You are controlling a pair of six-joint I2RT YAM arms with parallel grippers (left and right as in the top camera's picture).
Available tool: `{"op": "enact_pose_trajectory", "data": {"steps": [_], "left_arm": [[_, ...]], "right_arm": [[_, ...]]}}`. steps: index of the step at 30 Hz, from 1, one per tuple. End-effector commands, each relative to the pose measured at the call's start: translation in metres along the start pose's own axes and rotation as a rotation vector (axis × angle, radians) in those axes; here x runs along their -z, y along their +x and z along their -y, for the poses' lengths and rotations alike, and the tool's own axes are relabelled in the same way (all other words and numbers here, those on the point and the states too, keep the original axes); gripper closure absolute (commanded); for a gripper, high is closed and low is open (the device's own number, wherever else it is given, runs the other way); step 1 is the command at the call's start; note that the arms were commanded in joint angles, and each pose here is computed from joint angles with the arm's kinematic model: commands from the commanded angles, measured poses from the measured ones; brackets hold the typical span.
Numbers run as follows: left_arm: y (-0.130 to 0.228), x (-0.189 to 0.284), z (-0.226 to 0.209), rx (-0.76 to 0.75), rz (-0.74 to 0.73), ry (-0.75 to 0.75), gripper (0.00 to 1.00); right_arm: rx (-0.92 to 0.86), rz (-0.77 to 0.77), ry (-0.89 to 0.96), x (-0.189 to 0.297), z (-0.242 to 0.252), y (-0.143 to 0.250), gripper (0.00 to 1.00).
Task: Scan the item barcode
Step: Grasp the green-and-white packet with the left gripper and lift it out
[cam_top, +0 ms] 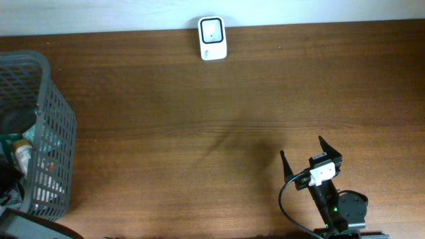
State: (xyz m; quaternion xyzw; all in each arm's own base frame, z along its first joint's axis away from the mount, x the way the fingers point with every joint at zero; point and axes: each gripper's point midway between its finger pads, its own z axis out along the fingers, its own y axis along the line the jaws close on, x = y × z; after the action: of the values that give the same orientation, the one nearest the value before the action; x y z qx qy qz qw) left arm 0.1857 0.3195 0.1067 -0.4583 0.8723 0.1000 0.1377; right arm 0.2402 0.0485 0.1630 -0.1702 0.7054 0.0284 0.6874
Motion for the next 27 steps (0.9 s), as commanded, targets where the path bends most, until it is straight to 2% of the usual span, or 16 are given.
{"op": "enact_pose_trajectory", "data": {"steps": [1, 3, 4, 6, 8, 9, 13, 15, 17, 21, 27], "left_arm": [[0.011, -0.023, 0.006, -0.009, -0.069, 0.045, 0.2], [0.013, -0.027, 0.012, -0.008, -0.081, 0.077, 0.26], [0.013, -0.029, 0.012, -0.008, -0.085, 0.078, 0.38], [0.011, -0.028, 0.012, -0.008, -0.078, 0.077, 0.7], [0.008, -0.024, 0.012, -0.008, -0.065, 0.079, 0.93], [0.006, -0.021, 0.012, -0.007, -0.057, 0.079, 1.0], [-0.027, 0.025, 0.014, 0.028, 0.061, 0.09, 1.0], [-0.068, 0.093, 0.037, 0.033, 0.227, 0.188, 1.0], [-0.081, 0.125, 0.052, 0.009, 0.29, 0.244, 1.0], [-0.091, 0.199, 0.097, -0.101, 0.416, 0.319, 1.0], [-0.076, 0.278, 0.152, -0.247, 0.544, 0.43, 1.0]], "right_arm": [[-0.004, -0.001, -0.003, 0.0, -0.001, 0.001, 0.02], [-0.004, -0.001, -0.003, 0.0, -0.001, 0.001, 0.02], [-0.004, -0.001, -0.003, 0.0, -0.001, 0.001, 0.02], [-0.004, 0.0, -0.003, 0.0, -0.001, 0.001, 0.02], [-0.004, -0.001, -0.003, 0.0, -0.001, 0.001, 0.02], [-0.004, -0.001, -0.003, 0.0, -0.001, 0.001, 0.02], [-0.004, -0.001, -0.003, 0.0, -0.001, 0.001, 0.02], [-0.004, -0.001, -0.003, 0.0, -0.001, 0.001, 0.02], [-0.004, -0.001, -0.003, 0.0, -0.001, 0.001, 0.02], [-0.004, -0.001, -0.003, 0.0, -0.001, 0.001, 0.02], [-0.004, -0.001, -0.003, 0.0, -0.001, 0.001, 0.02]]}}
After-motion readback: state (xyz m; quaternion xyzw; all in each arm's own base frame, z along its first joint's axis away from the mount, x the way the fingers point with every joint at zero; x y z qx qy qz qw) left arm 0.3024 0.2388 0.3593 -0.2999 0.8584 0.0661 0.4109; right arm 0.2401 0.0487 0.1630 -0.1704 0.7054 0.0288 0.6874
